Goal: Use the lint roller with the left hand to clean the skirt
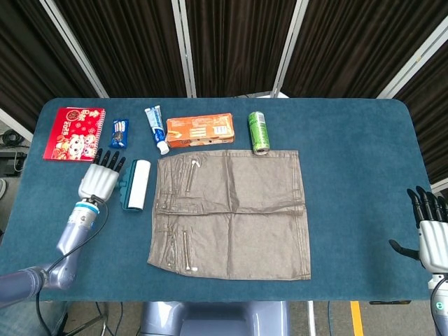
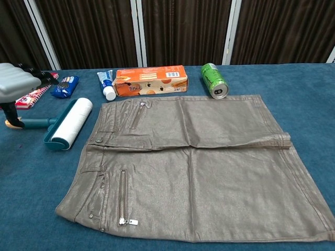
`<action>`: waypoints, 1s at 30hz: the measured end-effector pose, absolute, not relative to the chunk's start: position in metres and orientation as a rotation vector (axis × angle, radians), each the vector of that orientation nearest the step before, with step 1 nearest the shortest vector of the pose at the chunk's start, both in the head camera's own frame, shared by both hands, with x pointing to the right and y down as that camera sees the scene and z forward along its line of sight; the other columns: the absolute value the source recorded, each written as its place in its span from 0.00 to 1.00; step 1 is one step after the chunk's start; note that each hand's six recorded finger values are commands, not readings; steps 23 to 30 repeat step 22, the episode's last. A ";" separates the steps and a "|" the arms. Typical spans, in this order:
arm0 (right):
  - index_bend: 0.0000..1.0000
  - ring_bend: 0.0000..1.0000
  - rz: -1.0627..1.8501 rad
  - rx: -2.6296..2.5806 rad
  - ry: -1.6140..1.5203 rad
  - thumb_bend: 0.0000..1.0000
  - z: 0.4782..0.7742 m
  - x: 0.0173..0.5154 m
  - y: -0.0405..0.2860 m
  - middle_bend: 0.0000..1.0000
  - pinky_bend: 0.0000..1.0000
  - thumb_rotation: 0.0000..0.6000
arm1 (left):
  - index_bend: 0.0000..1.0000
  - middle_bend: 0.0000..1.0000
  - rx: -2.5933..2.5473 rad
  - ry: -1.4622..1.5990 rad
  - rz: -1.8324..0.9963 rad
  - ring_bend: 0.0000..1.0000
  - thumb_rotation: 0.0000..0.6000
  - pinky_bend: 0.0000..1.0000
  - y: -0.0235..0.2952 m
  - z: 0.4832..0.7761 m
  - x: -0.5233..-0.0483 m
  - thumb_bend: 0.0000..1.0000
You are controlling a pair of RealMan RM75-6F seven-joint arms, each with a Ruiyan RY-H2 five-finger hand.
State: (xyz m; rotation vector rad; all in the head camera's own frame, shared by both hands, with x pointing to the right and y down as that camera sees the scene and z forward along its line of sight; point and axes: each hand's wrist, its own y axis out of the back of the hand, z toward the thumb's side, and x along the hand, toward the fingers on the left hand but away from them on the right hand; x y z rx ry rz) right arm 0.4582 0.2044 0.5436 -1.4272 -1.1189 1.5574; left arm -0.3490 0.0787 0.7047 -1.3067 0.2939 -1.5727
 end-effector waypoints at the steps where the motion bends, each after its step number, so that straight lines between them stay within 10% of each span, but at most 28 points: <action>1: 0.00 0.00 1.556 -1.429 -1.118 0.00 0.544 0.458 0.204 0.00 0.00 1.00 | 0.00 0.00 -1.307 0.327 -1.570 0.00 1.00 0.00 0.078 0.700 -0.351 0.00; 18: 0.00 0.00 1.461 -1.458 -1.092 0.00 0.532 0.443 0.208 0.00 0.00 1.00 | 0.00 0.00 -1.526 1.042 -1.490 0.00 1.00 0.00 0.162 0.587 -0.412 0.00; 30: 0.00 0.00 1.450 -1.451 -1.079 0.00 0.530 0.441 0.209 0.00 0.00 1.00 | 0.00 0.00 -1.541 1.089 -1.500 0.00 1.00 0.00 0.190 0.578 -0.427 0.00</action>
